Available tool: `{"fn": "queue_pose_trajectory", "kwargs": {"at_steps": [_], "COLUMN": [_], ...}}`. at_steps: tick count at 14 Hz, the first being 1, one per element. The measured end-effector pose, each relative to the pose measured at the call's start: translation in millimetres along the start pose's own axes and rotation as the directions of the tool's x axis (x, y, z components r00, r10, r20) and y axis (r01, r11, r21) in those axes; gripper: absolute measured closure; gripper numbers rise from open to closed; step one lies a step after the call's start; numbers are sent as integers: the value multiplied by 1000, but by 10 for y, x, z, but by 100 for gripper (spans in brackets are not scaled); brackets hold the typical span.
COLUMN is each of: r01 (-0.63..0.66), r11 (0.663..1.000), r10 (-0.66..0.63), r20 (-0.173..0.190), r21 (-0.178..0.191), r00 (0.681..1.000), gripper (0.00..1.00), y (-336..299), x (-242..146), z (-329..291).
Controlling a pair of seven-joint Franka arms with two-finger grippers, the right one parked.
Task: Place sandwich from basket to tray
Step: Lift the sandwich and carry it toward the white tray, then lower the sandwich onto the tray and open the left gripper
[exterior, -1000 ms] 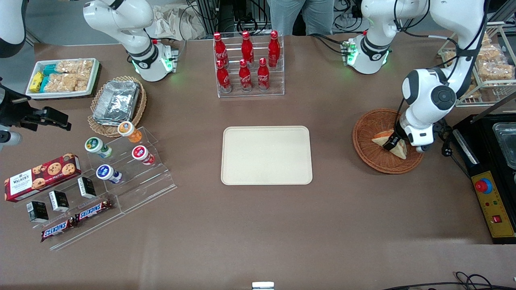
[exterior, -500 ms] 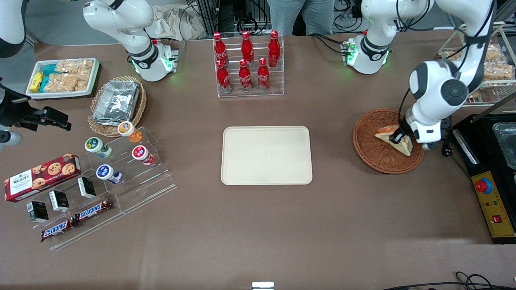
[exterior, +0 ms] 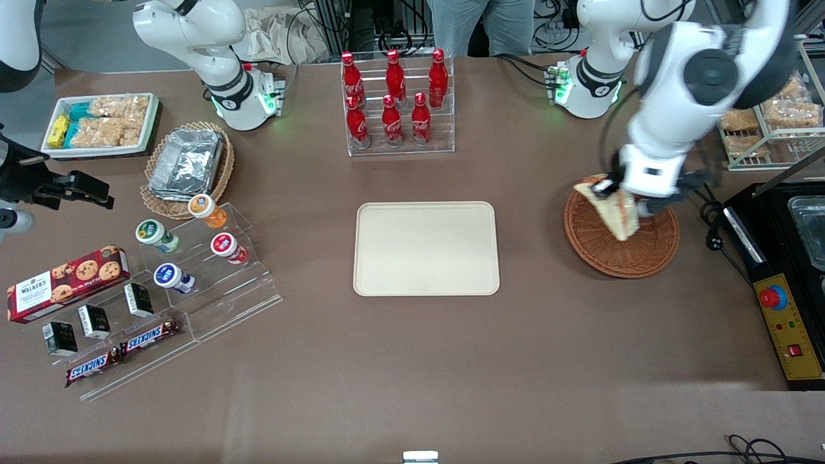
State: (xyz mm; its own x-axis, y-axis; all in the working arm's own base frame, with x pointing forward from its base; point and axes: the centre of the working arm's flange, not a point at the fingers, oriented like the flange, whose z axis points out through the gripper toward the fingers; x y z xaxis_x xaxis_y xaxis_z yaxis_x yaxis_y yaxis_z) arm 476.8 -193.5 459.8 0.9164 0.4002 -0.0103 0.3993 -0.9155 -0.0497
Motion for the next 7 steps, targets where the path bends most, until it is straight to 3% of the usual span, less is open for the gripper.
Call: {"fn": "queue_pose_trajectory", "kwargs": {"at_steps": [4, 7], "r01": [-240, -354], "r11": [967, 931], "r10": [238, 354], "r20": [-27, -11], "r21": [-83, -91], "r00": [971, 935], "gripper": [74, 74], "y": [1103, 1377], "x": [-585, -671], "z": [828, 1572]}}
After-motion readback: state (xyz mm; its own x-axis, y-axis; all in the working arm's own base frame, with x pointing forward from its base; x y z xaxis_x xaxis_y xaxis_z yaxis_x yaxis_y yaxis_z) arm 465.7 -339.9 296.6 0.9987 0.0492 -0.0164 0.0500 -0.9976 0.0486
